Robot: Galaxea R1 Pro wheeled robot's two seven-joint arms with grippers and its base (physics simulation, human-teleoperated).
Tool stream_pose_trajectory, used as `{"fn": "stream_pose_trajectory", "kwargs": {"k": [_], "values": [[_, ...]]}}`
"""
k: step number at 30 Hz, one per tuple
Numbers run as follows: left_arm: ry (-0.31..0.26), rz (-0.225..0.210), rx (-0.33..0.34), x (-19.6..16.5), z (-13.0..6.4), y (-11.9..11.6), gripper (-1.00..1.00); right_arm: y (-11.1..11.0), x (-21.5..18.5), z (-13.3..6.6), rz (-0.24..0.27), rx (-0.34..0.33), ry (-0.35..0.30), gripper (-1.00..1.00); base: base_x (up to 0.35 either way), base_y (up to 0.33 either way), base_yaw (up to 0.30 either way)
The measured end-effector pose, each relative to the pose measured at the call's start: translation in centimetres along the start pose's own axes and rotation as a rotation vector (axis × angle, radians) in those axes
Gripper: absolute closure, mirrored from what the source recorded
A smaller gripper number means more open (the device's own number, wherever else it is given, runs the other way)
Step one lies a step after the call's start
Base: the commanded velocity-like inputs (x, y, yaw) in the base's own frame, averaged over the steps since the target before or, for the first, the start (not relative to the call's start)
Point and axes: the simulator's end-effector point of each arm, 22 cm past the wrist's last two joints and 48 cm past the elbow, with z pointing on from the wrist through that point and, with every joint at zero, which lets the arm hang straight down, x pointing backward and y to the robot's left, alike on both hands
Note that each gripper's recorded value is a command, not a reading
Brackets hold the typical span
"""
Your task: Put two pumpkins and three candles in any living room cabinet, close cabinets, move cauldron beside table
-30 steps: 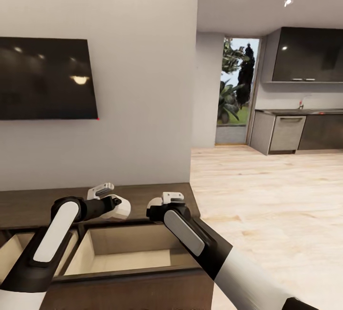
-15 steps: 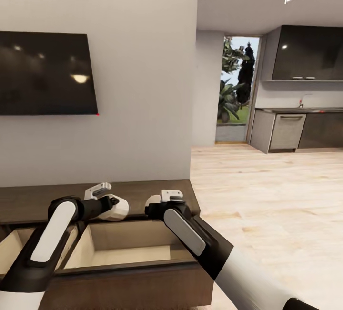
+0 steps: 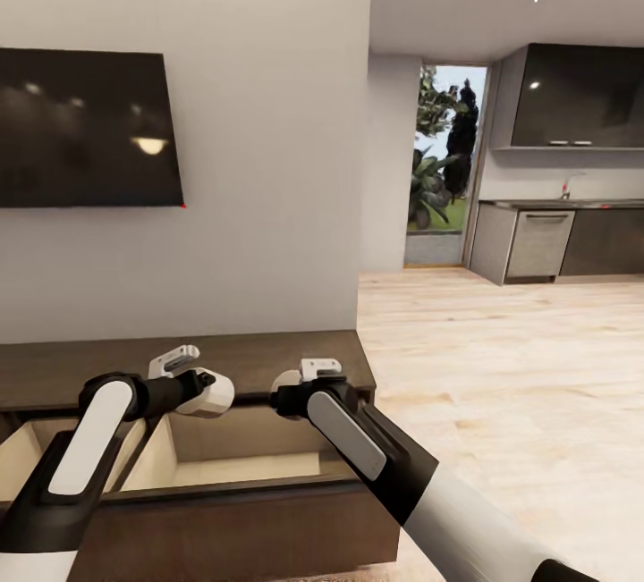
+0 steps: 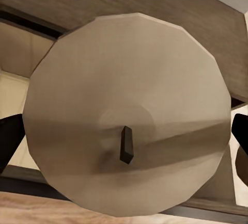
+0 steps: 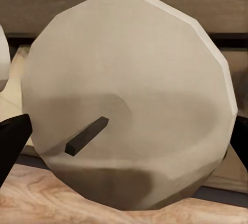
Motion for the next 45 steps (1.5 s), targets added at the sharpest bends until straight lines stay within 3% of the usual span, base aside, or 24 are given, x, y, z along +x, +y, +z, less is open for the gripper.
{"fn": "stream_pose_trajectory", "kwargs": {"k": [14,23,45], "values": [[0.005,0.000,-0.005,2.9,1.5,1.5,1.00,0.8,1.6,0.2,-0.008,-0.029,-0.041,1.00,0.000,0.000,0.000],[0.045,-0.003,-0.023,4.6,3.5,2.5,1.00,0.3,3.4,2.2,0.007,-0.034,0.002,1.00,0.000,0.000,0.000],[0.077,-0.008,-0.030,5.7,4.8,2.9,1.00,-0.1,4.4,3.4,0.018,-0.034,0.028,1.00,0.024,0.006,0.000]]}}
